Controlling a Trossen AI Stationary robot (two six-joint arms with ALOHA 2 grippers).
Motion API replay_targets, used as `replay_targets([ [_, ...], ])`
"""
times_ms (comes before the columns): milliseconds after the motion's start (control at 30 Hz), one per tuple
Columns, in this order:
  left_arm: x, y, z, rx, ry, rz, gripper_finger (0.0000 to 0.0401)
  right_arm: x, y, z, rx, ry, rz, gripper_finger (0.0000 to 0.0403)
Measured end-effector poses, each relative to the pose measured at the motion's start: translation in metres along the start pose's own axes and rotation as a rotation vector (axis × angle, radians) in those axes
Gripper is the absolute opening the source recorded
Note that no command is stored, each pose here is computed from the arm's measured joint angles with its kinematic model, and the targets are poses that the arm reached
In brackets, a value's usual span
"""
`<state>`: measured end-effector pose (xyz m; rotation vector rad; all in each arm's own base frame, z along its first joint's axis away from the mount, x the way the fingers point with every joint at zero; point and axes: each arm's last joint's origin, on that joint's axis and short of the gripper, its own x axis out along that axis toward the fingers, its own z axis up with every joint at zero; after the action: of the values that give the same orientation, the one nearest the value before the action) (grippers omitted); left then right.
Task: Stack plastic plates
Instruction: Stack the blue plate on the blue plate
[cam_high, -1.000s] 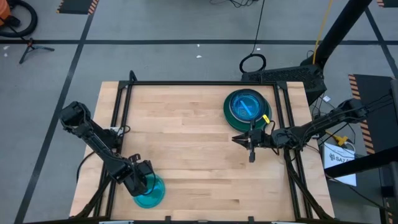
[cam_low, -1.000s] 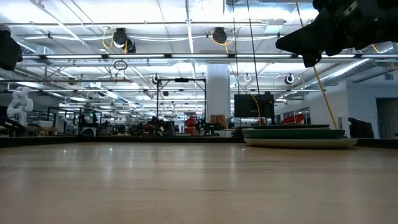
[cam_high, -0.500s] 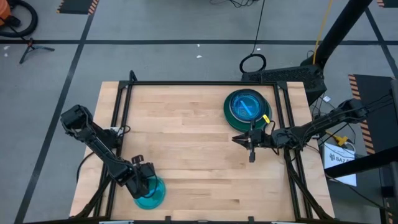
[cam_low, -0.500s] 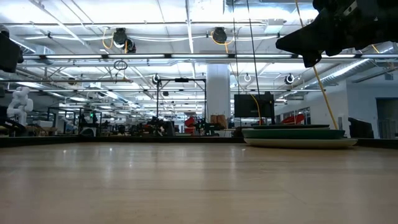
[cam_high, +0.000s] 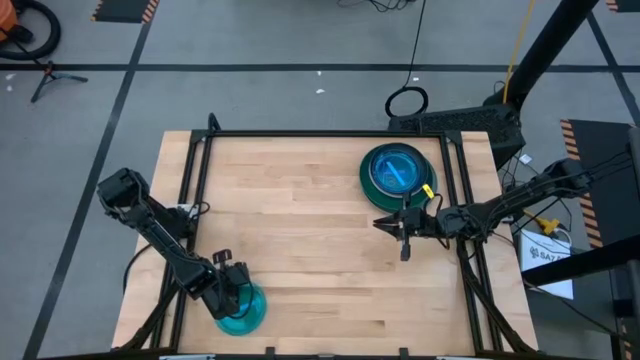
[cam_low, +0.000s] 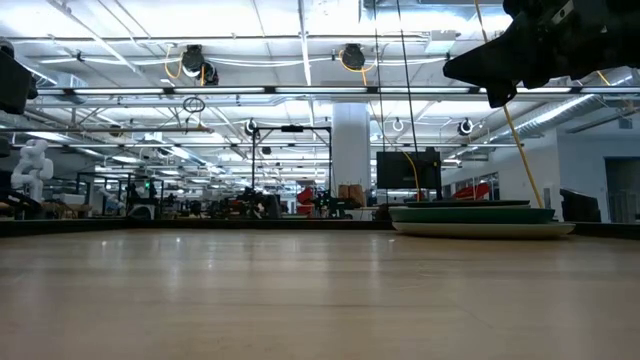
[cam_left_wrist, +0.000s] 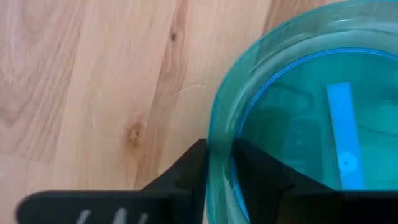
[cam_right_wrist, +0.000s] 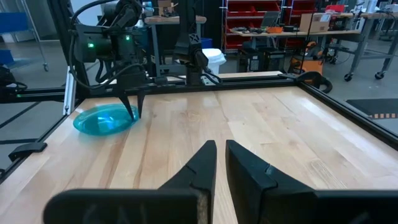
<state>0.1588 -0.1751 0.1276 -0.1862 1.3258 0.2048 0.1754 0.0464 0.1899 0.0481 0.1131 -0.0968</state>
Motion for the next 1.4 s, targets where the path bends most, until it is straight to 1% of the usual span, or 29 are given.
replay_targets([
  [133, -0.001, 0.001, 0.0, -0.016, -0.002, 0.003, 0.0052, 0.0, 0.0, 0.0, 0.0, 0.0, 0.0, 0.0029],
  [233, -0.004, 0.002, 0.0, -0.026, -0.009, -0.01, 0.0035, 0.0, 0.0, 0.0, 0.002, 0.0, -0.001, 0.0029],
  [600, -0.021, 0.009, 0.0, -0.039, -0.022, -0.035, 0.003, 0.0, 0.0, 0.0, 0.005, 0.0, -0.003, 0.0029],
  [833, -0.027, 0.014, 0.008, -0.075, -0.051, -0.061, 0.003, 0.0, 0.0, 0.0, 0.057, -0.001, -0.005, 0.0029],
  [933, -0.033, 0.021, 0.019, -0.126, -0.117, -0.054, 0.003, 0.0, 0.0, 0.002, 0.086, -0.021, -0.014, 0.0029],
  [1067, -0.038, 0.034, 0.044, -0.181, -0.277, -0.03, 0.003, 0.004, 0.0, 0.002, 0.095, -0.04, -0.035, 0.0029],
  [1267, -0.038, 0.055, 0.09, -0.116, -0.461, -0.017, 0.003, 0.015, -0.001, -0.001, 0.096, -0.039, -0.06, 0.0029],
  [1400, -0.043, 0.073, 0.124, -0.085, -0.64, 0.023, 0.003, 0.029, 0.005, 0.012, 0.086, -0.039, -0.062, 0.0029],
])
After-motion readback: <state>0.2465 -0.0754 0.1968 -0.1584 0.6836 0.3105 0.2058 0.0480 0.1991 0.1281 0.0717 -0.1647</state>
